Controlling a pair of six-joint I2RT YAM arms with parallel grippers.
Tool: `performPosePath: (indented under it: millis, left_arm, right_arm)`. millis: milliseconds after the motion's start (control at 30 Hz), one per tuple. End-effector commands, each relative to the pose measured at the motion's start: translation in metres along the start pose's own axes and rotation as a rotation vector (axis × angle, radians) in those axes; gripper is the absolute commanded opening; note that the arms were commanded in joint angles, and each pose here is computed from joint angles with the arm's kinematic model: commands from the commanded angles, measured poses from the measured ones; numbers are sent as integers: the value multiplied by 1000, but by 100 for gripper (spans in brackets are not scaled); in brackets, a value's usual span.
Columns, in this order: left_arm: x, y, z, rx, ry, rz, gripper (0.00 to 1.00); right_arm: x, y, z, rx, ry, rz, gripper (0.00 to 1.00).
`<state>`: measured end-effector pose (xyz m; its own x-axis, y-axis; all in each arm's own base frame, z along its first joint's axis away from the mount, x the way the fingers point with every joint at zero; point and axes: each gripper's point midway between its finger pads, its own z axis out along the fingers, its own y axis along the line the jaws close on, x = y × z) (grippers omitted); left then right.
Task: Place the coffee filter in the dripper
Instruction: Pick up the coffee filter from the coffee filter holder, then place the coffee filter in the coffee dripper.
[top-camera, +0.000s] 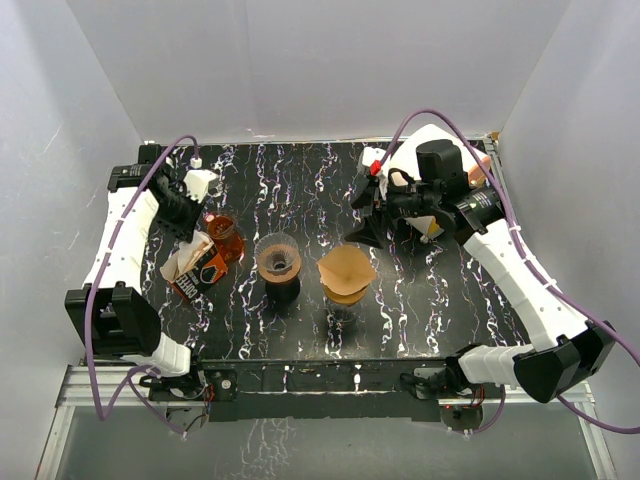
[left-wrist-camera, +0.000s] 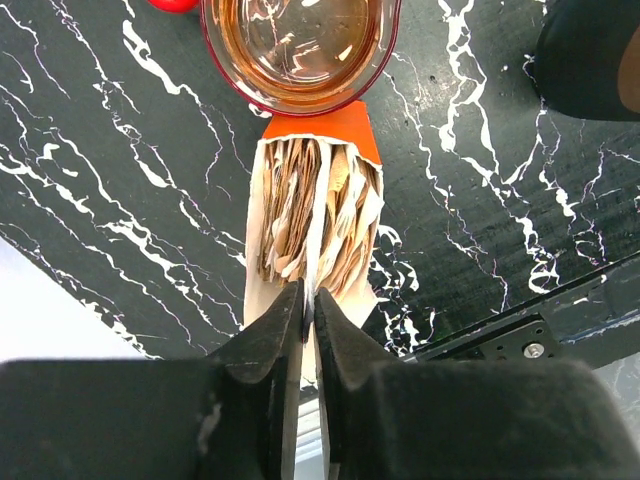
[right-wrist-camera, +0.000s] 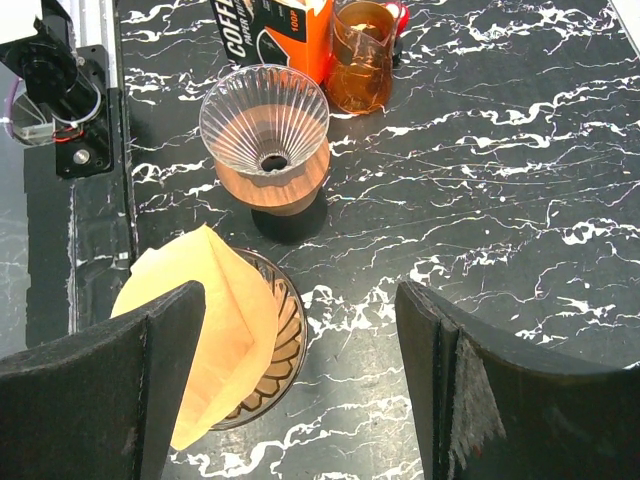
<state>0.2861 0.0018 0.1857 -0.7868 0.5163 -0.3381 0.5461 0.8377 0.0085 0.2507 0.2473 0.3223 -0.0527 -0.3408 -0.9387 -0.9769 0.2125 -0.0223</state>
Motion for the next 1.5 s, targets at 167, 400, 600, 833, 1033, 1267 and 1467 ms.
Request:
performPosePath:
  millis: [167,400,600,833,1033,1267,1467]
  left_arm:
    - [-9,-4,-33,-7,-54,52,0]
    - [-16,-6,-66,-41,-99,120,0]
    - [-20,-18,-90,-14,-140,178,0]
    - [-48,-32,-130,-6,-306,228,0]
    - [-94,-69,-161,139,-518,273,0]
    - [-140,-115,-170,242,-613,380,0]
    - [-160,-153,-163,330,-636,493,0]
  right_arm:
    - [-14,-3,-3,9,-45,-37,76]
    - [-13,-4,-3,17,-48,-32,76]
    - [-16,-5,-3,20,-58,-30,76]
    - [-34,-10,3,-9,-96,-39,77]
    - [-66,-24,20,-64,-171,-43,80]
    - [-92,-31,42,-109,-247,-40,81]
    - [-92,-27,52,-134,-236,-57,85]
